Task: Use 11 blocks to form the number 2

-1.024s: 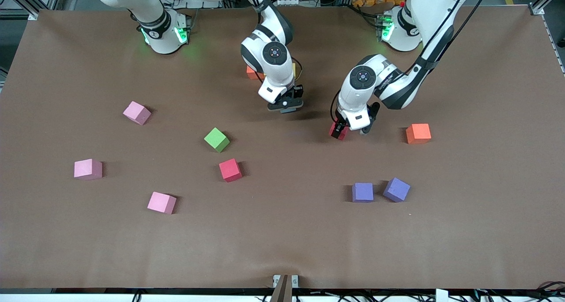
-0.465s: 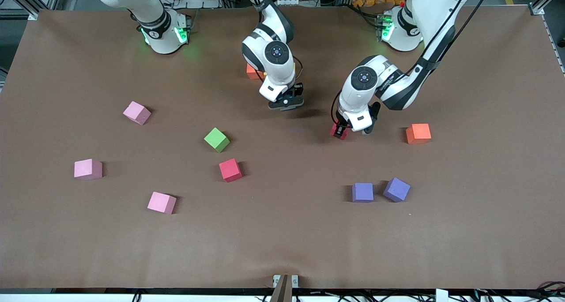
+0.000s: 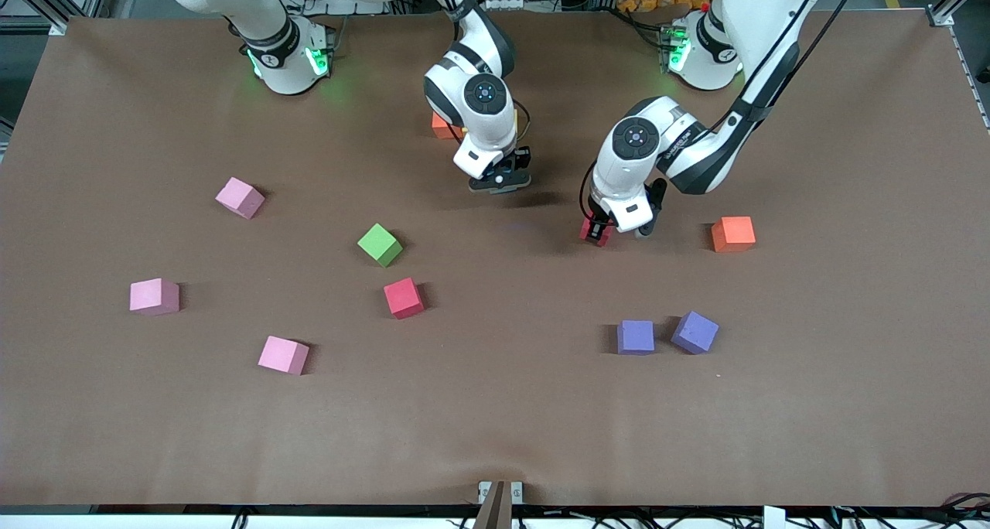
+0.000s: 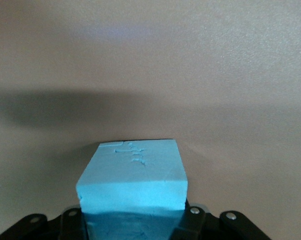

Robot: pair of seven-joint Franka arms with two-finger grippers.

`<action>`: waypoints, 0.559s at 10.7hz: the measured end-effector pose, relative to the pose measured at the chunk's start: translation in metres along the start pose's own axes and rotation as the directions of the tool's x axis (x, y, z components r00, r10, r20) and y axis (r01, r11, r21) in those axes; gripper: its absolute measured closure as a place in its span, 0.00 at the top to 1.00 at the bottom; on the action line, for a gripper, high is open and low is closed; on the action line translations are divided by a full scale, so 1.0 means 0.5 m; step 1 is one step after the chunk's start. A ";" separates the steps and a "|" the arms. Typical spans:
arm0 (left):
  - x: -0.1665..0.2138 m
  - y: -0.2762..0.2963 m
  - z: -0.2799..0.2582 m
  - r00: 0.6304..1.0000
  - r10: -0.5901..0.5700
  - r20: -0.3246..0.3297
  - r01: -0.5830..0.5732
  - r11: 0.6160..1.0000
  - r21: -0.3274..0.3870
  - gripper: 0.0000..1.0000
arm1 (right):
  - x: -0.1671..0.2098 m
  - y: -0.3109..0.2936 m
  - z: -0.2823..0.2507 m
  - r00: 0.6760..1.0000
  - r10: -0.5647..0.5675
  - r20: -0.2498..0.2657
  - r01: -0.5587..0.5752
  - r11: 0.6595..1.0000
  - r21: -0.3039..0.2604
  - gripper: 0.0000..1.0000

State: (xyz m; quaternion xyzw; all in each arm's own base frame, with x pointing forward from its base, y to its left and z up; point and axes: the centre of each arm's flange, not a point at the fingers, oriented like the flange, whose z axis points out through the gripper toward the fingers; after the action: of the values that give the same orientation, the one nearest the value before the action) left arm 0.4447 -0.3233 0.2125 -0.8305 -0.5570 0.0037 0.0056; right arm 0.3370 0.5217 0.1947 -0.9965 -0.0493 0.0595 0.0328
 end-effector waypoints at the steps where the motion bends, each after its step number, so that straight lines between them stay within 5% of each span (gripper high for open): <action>1: 0.000 0.006 -0.008 1.000 -0.003 -0.007 0.003 1.000 0.004 0.61 | 0.000 0.000 0.000 1.000 0.003 0.000 -0.003 1.000 0.000 0.59; 2: 0.002 0.013 -0.017 1.000 -0.011 -0.014 0.011 1.000 0.005 0.61 | 0.000 0.000 0.000 1.000 0.014 0.000 -0.014 1.000 0.000 0.59; 4: 0.003 0.022 -0.036 0.999 -0.039 -0.024 0.039 0.999 0.002 0.61 | -0.002 0.000 0.002 0.999 0.038 0.002 -0.038 0.999 -0.002 0.81; 6: 0.001 0.027 -0.047 0.998 -0.056 -0.028 0.056 0.998 -0.004 0.61 | -0.003 -0.001 0.004 0.999 0.042 0.003 -0.042 0.999 -0.004 0.85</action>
State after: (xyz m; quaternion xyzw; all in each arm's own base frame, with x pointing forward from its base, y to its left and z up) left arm 0.4578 -0.3281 0.2357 -0.8145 -0.5800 -0.0089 0.0123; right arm 0.3351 0.5222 0.1928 -0.9972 -0.0283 0.0618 0.0298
